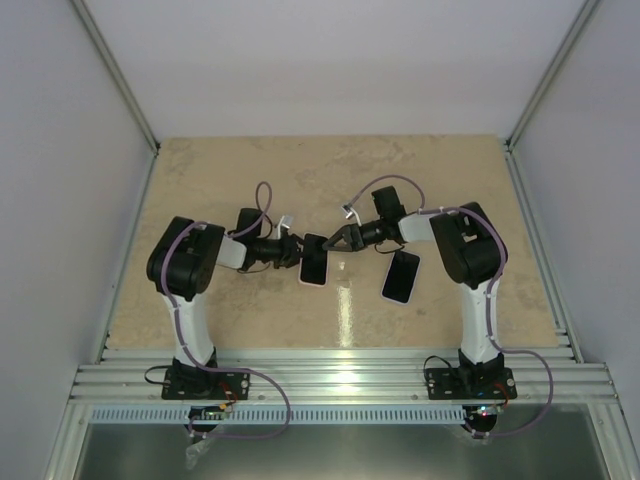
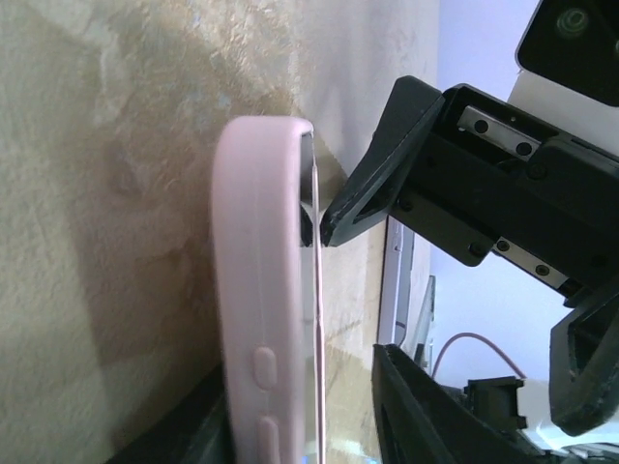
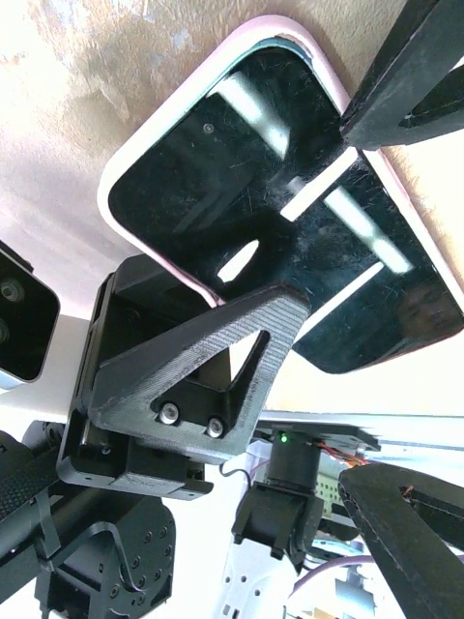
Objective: Take the phone out of the phone case
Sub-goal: Pick up the phone at the center of the board.
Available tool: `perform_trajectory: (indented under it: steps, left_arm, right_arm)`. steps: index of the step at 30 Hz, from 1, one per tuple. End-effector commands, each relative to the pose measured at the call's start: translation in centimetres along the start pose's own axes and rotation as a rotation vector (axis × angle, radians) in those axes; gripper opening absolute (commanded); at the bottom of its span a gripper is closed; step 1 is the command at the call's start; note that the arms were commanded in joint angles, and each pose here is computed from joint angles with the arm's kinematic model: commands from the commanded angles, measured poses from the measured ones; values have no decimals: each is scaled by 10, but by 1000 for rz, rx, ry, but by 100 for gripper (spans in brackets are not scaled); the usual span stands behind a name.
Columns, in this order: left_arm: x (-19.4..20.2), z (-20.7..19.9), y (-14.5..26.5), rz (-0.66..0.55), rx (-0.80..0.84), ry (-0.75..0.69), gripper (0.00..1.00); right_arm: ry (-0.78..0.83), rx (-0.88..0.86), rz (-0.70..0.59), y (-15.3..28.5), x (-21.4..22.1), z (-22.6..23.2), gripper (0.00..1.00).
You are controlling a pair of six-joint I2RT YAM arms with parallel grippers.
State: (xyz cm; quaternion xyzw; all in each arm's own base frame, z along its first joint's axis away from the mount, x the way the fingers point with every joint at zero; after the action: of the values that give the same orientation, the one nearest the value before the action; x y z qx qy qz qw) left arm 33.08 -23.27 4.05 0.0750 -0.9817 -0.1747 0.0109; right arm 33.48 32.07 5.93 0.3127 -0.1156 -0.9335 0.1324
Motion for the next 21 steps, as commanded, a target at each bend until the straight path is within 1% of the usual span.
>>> perform_trajectory:
  steps: [1,4,6,9,13,16,18,21]
  left_arm:
    - [-5,-14,-5,5,-1,-68,30]
    - [-6,-8,-4,6,-45,-80,18]
    - [-8,-12,-3,8,-52,-109,12]
    - [-11,-20,-2,25,-63,-158,0]
    - [-15,-36,0,81,-76,-212,0]
    - [-13,-60,6,123,-53,-274,0]
    - [-12,-89,14,137,-18,-346,0]
    - [-11,-147,33,115,45,-491,0]
  right_arm:
    - [-102,34,45,-7,32,-23,91]
    - [-80,46,33,-4,26,-21,90]
    - [-56,65,12,3,17,-20,90]
    - [-22,108,-34,21,-2,-19,88]
    - [24,152,-42,44,-21,-15,84]
    - [62,178,-55,67,-34,-6,82]
    - [108,193,-73,83,-46,8,81]
    - [216,169,-108,101,-70,51,78]
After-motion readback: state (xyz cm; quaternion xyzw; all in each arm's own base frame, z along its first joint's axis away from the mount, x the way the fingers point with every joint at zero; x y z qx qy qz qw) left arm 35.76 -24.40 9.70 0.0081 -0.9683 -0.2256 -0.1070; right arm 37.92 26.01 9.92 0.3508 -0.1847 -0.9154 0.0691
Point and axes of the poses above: each gripper's point midway between its finger pads, its own y axis back along the fingers, its own z axis along the line the jaws close on, x = y × z, the point moved 1 cm from there along y, back along the fingers, and after that the axes turned 8 degrees about y, right-handed, at the moved point
